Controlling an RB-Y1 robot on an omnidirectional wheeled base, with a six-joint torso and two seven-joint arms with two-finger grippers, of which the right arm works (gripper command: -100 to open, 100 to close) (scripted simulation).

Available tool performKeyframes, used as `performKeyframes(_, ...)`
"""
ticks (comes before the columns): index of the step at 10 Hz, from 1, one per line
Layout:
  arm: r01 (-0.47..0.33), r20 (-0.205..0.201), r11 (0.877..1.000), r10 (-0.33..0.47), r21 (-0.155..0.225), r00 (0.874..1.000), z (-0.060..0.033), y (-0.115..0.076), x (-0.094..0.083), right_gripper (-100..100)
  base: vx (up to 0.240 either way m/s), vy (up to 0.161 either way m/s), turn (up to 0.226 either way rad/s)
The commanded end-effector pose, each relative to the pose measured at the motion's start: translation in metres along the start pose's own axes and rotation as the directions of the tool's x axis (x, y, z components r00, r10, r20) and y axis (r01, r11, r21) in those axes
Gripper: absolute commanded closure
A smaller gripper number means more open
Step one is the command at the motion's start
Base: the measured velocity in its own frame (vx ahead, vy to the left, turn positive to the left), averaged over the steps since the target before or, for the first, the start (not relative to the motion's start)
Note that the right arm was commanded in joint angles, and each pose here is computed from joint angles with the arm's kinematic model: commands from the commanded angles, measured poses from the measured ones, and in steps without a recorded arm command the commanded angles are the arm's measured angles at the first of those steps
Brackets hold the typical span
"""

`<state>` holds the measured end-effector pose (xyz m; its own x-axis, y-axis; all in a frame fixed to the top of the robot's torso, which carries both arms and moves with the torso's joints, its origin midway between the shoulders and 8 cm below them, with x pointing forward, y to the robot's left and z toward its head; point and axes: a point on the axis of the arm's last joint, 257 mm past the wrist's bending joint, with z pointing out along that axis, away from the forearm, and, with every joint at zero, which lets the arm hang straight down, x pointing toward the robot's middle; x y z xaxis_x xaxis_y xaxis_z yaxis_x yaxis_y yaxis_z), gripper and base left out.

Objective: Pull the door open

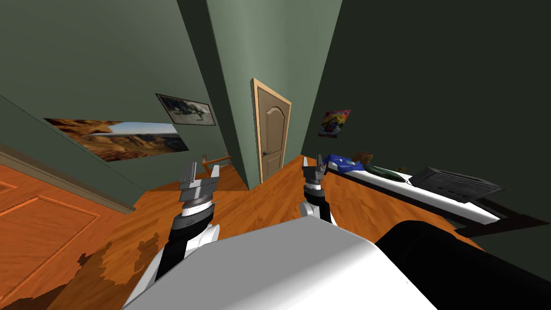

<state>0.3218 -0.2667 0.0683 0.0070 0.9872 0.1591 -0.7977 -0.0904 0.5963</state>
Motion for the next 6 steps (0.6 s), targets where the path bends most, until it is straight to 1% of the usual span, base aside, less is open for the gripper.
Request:
performKeyframes(1, -0.007, -0.010, 1.000, 0.007, 0.026, 1.000, -0.0035, -0.014, 0.001, -100, 0.087, -0.081, 0.143)
performKeyframes(3, -0.014, -0.020, 0.998, 0.015, 0.060, 1.000, -0.0085, -0.032, 0.001, -100, 0.100, -0.019, 0.127)
performKeyframes(4, -0.016, -0.024, 0.997, 0.018, 0.071, 1.000, -0.0104, -0.038, 0.001, -100, 0.107, -0.003, 0.097)
performKeyframes(5, -0.020, -0.030, 0.995, 0.023, 0.094, 0.999, -0.0141, -0.050, 0.002, -100, 0.102, -0.019, 0.129)
performKeyframes(6, -0.022, -0.033, 0.994, 0.025, 0.106, 0.999, -0.0161, -0.056, 0.001, -100, 0.115, -0.035, 0.095)
